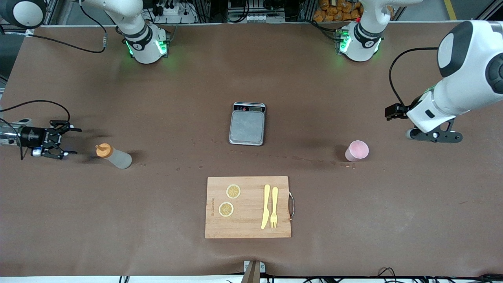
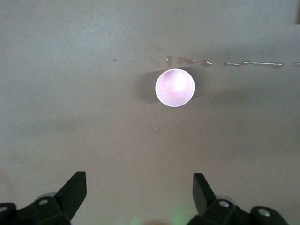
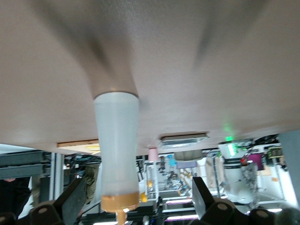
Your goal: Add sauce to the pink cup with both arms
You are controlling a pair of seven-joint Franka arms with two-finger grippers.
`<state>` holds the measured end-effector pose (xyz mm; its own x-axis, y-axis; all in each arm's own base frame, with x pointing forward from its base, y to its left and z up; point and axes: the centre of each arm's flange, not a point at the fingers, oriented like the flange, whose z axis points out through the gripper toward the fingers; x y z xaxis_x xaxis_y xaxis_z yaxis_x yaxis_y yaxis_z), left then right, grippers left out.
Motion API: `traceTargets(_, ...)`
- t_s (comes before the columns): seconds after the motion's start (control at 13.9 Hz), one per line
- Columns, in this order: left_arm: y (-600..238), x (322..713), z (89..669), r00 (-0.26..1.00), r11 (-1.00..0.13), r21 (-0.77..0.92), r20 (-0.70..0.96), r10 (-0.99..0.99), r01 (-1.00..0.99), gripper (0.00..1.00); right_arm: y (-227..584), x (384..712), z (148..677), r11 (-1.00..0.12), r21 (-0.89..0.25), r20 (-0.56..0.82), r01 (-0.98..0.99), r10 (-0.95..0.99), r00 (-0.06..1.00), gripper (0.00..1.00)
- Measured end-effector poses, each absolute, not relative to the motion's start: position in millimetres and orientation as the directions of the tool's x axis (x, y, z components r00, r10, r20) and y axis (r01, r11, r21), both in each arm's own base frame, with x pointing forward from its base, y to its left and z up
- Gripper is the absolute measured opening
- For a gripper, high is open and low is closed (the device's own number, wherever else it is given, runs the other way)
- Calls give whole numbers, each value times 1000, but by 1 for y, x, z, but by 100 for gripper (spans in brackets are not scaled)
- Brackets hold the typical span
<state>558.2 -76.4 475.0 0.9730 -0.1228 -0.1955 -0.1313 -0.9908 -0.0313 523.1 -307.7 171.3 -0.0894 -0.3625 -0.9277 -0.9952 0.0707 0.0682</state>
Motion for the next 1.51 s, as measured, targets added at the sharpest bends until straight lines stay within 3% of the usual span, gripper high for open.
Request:
traceTargets(0.43, -68, 554, 440, 973, -992, -30, -204, -110, -119, 100, -267, 539, 141, 136, 75, -936, -988, -332, -116, 100)
traceTargets(1.51, -66, 571, 324, 985, -996, 10, -144, -94, -93, 100, -206, 568, 123, 77, 44, -937, -996, -342, -68, 100)
